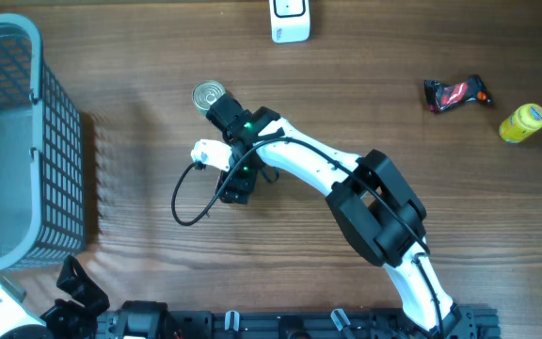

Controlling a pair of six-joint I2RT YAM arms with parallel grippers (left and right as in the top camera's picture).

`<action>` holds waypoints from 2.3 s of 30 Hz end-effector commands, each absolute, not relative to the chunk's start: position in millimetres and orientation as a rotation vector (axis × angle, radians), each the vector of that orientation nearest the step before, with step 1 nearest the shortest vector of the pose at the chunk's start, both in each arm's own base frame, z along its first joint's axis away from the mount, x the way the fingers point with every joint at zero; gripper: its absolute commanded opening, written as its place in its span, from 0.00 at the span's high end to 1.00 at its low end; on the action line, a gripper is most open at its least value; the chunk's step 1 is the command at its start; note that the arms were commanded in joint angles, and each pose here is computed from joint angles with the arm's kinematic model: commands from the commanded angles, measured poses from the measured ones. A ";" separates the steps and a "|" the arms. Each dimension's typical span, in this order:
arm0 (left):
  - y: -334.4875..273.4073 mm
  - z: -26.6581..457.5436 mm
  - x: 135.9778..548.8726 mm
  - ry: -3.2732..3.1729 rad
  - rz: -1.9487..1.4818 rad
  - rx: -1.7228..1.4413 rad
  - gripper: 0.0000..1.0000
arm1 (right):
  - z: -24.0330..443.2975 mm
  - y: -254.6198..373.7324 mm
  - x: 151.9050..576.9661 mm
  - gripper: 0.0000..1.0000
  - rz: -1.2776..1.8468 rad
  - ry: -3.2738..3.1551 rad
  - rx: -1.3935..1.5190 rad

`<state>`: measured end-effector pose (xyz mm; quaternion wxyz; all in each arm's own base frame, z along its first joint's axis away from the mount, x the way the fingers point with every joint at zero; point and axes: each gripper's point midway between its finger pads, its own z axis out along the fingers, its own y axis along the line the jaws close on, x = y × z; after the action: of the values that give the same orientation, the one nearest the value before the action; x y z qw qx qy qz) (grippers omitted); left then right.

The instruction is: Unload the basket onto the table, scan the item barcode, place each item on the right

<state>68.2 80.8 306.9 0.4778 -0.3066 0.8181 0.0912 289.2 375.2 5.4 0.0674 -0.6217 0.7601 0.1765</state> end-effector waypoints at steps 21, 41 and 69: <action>80.3 309.4 67.5 1.983 0.207 -0.761 0.00 | -83.1 325.7 282.5 0.12 0.220 2.471 -2.024; 80.3 309.4 67.5 1.983 0.207 -0.761 0.00 | -79.9 330.8 248.0 0.57 0.486 2.581 -2.022; 80.4 309.4 67.4 1.983 0.208 -0.761 0.00 | 253.1 334.3 260.6 0.39 1.731 1.457 -1.545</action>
<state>68.2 80.8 306.9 0.4778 -0.3065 0.8182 0.0911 257.4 333.6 209.5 0.1412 -0.5833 0.5766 0.5544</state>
